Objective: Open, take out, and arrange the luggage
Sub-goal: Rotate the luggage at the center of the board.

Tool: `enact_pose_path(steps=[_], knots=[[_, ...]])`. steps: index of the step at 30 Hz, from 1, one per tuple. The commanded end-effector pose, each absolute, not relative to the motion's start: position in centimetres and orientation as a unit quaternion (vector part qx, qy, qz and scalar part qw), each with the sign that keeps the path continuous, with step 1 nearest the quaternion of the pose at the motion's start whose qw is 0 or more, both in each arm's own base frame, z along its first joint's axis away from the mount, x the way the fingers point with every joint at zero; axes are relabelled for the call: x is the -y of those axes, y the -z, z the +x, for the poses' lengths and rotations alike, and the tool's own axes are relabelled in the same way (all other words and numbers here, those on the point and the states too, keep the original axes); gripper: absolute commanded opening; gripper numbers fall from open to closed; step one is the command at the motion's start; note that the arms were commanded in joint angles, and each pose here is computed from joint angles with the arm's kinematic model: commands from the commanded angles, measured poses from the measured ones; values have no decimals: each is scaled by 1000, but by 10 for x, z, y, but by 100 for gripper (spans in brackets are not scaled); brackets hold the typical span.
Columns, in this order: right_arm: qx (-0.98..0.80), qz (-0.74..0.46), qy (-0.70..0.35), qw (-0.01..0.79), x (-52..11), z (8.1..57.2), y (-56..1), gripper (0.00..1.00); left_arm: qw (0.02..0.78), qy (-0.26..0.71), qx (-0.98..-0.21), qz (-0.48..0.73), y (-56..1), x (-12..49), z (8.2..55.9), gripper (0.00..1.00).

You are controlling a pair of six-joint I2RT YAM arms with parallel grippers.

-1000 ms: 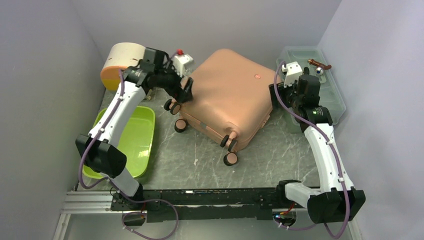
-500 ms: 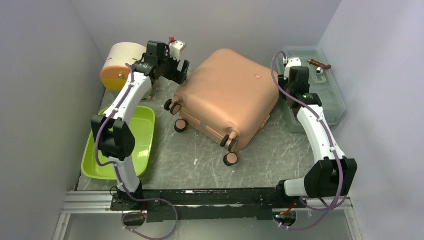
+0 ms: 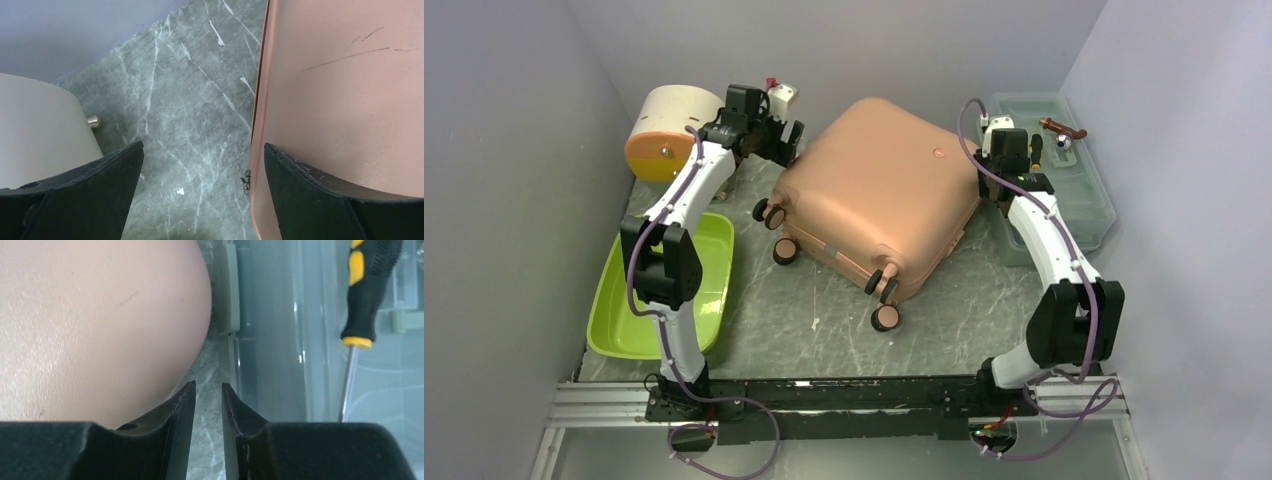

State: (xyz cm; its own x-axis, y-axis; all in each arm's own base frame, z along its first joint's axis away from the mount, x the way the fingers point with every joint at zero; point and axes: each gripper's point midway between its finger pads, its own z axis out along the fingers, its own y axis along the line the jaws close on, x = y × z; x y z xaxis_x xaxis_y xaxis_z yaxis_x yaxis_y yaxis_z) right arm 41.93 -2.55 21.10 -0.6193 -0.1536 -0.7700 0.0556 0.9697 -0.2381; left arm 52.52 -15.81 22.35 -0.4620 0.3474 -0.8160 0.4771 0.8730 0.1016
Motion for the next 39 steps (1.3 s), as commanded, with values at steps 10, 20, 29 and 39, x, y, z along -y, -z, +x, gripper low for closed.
enact_pose_path(steps=[10, 20, 29, 39], knots=[[-896, -94, 6, 434, -23, 475, -214, 27, 322, 110, -855, 392, -156, 217, 413, 95], [-905, -132, -39, 402, -55, 489, -200, 27, 306, 61, -872, 376, -130, 192, 398, 94], [-921, -126, -29, 366, -51, 457, -172, 27, 275, 8, -893, 356, -102, 187, 432, 88], [-922, -177, -71, 337, -87, 451, -152, 28, 241, 65, -865, 435, -93, 207, 392, 87]])
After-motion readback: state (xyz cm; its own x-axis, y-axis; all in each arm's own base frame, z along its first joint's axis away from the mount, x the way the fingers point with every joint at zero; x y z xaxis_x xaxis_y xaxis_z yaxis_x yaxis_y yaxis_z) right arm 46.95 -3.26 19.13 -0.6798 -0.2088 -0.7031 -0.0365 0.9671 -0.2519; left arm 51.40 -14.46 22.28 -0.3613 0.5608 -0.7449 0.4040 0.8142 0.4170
